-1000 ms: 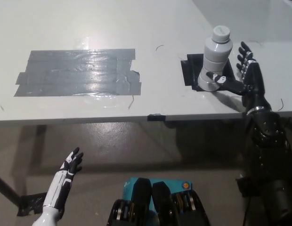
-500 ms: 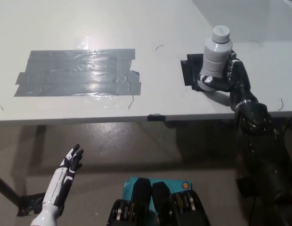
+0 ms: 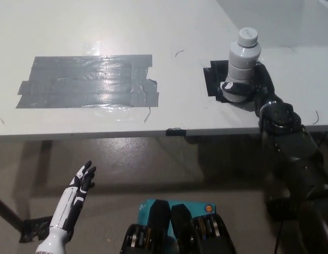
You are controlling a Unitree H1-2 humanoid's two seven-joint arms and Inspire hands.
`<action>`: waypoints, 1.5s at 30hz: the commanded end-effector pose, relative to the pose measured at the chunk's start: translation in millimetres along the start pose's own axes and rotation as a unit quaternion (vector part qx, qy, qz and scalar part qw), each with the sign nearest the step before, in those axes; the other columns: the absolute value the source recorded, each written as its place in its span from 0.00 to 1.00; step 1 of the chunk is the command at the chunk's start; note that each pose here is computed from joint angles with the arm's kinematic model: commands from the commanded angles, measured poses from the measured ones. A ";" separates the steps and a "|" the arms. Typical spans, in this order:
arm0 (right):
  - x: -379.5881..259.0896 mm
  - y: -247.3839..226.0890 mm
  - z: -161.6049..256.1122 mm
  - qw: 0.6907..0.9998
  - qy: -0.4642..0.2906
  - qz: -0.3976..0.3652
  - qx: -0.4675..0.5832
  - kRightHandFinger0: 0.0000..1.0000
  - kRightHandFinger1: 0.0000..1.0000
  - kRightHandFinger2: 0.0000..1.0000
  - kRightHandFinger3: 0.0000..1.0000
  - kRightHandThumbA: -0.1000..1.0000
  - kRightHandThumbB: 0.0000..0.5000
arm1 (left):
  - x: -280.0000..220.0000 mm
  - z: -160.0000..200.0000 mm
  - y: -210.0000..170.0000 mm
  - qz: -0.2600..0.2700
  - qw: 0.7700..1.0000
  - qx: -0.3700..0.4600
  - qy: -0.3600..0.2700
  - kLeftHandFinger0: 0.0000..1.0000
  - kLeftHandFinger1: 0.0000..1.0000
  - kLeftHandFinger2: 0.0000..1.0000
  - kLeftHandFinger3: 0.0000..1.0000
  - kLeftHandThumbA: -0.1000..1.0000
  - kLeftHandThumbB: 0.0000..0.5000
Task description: A white bottle is kept in the middle of the desk infront of the robot and the robot picks it up with its right hand and passes it to a person
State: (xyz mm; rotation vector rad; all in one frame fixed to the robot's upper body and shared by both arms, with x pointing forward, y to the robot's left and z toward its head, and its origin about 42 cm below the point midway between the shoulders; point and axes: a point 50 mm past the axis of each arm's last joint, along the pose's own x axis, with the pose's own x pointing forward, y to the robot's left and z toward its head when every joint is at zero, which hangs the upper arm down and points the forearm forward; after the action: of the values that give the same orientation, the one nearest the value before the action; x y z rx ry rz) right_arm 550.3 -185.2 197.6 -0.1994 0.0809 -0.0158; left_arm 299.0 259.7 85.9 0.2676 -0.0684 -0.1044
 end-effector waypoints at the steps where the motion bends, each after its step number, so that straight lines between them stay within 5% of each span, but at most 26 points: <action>1: 8.3 -4.2 32.4 0.992 -0.071 -0.070 -0.079 0.00 0.12 0.43 0.34 0.00 0.41 | 7.9 13.8 7.9 -0.002 1.000 0.012 -0.029 0.96 1.00 1.00 1.00 0.97 0.32; 2: 7.3 -3.6 29.3 0.992 -0.072 -0.071 -0.080 0.00 0.21 0.63 0.52 0.00 0.40 | 8.3 13.8 7.8 -0.003 0.999 0.012 -0.030 0.96 1.00 1.00 1.00 0.97 0.33; 4: 4.1 -0.9 21.9 0.991 -0.078 -0.071 -0.084 0.01 0.32 0.77 0.67 0.00 0.36 | 6.7 12.5 8.3 -0.005 1.000 0.012 -0.027 0.97 1.00 1.00 1.00 0.97 0.33; 10: -0.2 0.2 15.6 0.987 -0.096 -0.082 -0.095 0.04 0.52 0.91 0.91 0.00 0.29 | 5.5 12.0 9.4 -0.009 0.999 0.019 -0.027 0.98 1.00 1.00 1.00 0.97 0.31; 23: -7.8 4.3 49.9 0.968 -0.198 -0.068 -0.137 0.05 0.57 0.91 0.97 0.00 0.28 | 8.8 11.7 10.9 -0.008 1.000 0.013 -0.027 0.97 1.00 1.00 1.00 0.96 0.28; 30: -28.3 28.8 95.8 0.954 -0.280 -0.018 -0.110 0.04 0.54 0.93 0.92 0.00 0.28 | 8.6 10.4 11.6 -0.010 0.999 0.022 -0.025 0.96 1.00 1.00 1.00 0.97 0.27; 38: -30.0 65.8 122.6 0.955 -0.274 0.009 -0.111 0.06 0.58 0.99 1.00 0.00 0.31 | 11.3 11.7 8.9 -0.010 0.999 0.019 -0.025 0.96 1.00 1.00 1.00 0.97 0.29; 45: -19.4 90.7 106.6 0.961 -0.236 0.017 -0.140 0.00 0.51 0.91 0.91 0.00 0.29 | 12.2 15.2 8.2 -0.013 0.999 0.025 -0.026 1.00 1.00 1.00 1.00 0.97 0.26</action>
State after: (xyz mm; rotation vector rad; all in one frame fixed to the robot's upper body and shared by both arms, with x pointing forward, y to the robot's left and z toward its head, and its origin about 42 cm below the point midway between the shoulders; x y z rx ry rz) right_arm 531.1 -96.8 261.9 -0.4259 -0.3554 0.0673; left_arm 306.6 261.5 92.1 0.2832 -0.0797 -0.1269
